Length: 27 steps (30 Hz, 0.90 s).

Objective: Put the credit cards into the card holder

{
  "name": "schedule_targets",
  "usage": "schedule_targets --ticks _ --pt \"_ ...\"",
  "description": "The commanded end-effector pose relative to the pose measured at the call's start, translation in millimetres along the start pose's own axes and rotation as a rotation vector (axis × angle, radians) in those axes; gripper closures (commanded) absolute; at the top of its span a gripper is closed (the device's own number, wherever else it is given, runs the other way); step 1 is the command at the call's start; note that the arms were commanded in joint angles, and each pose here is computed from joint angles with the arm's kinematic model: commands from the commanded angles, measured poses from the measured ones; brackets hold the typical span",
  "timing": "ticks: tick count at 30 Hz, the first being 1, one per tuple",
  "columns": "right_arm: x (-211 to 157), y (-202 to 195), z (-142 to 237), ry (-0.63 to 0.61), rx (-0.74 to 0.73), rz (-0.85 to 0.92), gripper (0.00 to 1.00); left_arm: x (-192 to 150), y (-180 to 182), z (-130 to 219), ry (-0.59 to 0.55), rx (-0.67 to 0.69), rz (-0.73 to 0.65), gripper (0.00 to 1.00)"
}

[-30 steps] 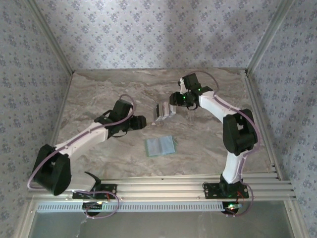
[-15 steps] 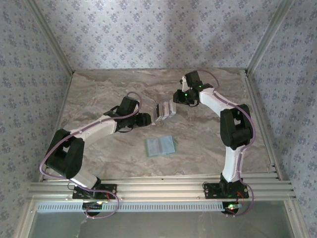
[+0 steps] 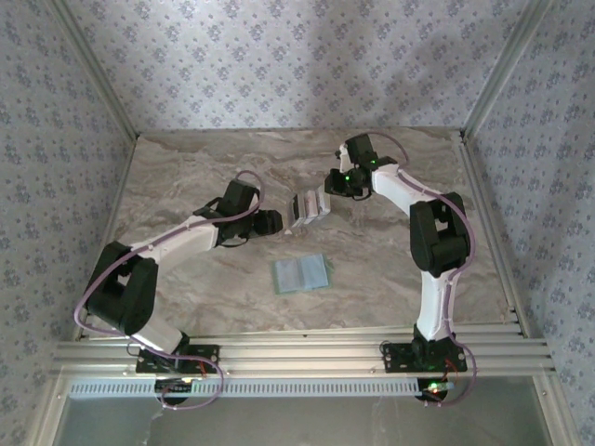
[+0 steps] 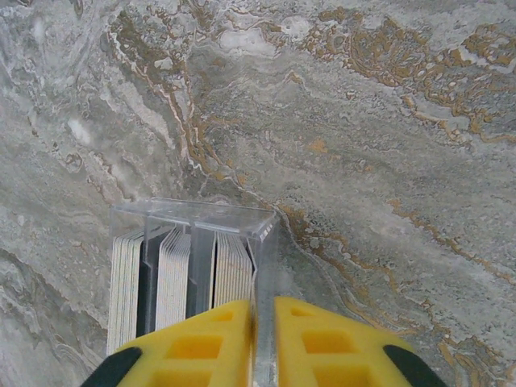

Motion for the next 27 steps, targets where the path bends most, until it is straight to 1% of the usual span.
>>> schedule_targets --ticks 1,8,14,27 --pt "2 4 2 0.014 0.023 -0.004 0.86 1 -3 0 0.001 -0.022 -0.001 0.45" --pt "3 6 6 0.008 0.026 -0.001 0.94 -1 -1 -3 0.01 -0.014 -0.003 0.45" --pt "7 6 17 -0.016 0.002 0.004 0.98 -2 2 -7 0.019 -0.006 -0.002 0.46" --pt "12 4 34 -0.045 -0.053 0.004 1.0 -6 4 -10 0.033 0.0 -0.002 0.46"
Point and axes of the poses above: each hand's point on the last joint's axis, 136 mm out from that joint toward the fingers, its own z axis back along the fingers, its own y axis along the line the jaws close on, x = y × z, the point moved 1 cm from there along z, back along the fingers
